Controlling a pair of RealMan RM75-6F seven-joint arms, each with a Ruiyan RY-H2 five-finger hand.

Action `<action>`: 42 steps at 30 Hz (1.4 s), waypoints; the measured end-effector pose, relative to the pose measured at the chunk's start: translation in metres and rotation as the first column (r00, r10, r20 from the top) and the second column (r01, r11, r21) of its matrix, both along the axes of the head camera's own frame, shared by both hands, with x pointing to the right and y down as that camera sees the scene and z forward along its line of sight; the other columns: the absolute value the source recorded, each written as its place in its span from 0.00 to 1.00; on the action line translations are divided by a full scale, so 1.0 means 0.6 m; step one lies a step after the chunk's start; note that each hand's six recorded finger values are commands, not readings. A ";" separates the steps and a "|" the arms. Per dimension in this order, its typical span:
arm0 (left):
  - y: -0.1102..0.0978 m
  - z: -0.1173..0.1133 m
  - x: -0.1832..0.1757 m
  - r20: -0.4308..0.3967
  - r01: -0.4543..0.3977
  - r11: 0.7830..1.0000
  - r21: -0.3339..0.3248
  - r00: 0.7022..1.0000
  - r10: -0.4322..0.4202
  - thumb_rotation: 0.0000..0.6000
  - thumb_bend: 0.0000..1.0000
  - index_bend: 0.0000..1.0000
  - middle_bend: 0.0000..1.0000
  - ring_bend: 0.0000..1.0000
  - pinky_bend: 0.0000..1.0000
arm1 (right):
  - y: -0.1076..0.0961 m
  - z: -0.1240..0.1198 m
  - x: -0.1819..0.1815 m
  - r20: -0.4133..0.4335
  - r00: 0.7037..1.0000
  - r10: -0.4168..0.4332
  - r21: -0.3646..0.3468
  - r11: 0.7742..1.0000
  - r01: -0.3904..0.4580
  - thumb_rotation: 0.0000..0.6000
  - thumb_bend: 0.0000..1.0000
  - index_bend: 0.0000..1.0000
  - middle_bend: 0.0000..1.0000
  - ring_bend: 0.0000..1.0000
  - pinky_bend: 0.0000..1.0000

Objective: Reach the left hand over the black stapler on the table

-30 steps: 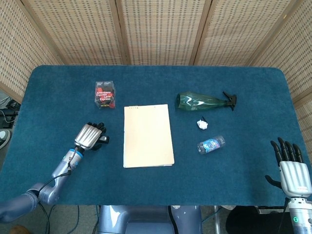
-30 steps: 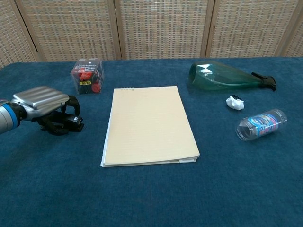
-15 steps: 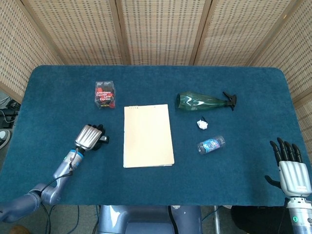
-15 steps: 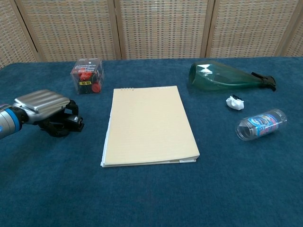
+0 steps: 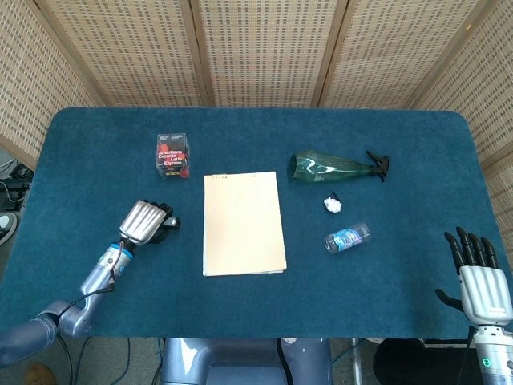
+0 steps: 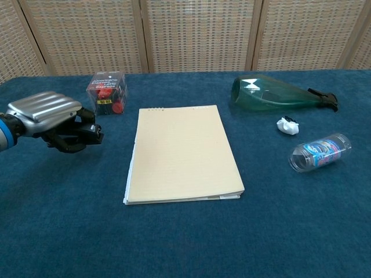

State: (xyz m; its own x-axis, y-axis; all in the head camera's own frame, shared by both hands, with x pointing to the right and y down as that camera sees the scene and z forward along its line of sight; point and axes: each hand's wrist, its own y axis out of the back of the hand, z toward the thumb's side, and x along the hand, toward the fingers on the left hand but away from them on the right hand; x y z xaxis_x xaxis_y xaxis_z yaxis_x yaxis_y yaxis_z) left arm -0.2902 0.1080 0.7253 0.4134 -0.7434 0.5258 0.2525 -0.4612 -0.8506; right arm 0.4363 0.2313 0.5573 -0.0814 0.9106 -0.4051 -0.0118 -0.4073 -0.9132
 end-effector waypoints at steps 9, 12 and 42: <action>-0.036 -0.060 0.076 -0.032 -0.110 0.991 0.080 0.993 0.113 1.00 0.42 0.63 0.50 0.56 0.59 | -0.003 -0.004 0.004 0.009 1.000 0.010 0.003 1.000 -0.010 1.00 0.00 0.00 0.00 0.00 0.00; -0.051 -0.074 0.125 -0.049 -0.152 0.983 0.102 0.986 0.158 1.00 0.42 0.63 0.50 0.56 0.59 | -0.005 -0.004 0.009 0.009 1.000 0.022 0.003 1.000 -0.022 1.00 0.00 0.00 0.00 0.00 0.00; -0.006 0.010 0.311 -0.036 -0.283 0.959 0.003 0.959 0.283 1.00 0.00 0.00 0.00 0.03 0.19 | -0.018 0.006 0.053 0.000 0.995 0.104 -0.012 0.995 -0.104 1.00 0.00 0.00 0.00 0.00 0.00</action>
State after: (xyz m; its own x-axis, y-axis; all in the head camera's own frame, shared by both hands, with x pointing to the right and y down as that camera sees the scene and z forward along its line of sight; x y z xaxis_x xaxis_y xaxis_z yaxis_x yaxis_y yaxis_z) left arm -0.1037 0.1043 0.7311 0.6248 -0.5926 0.5083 0.3426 -0.3769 -0.8606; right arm 0.4681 0.2207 0.5607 -0.1749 0.8925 -0.4157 0.0321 -0.4168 -0.9084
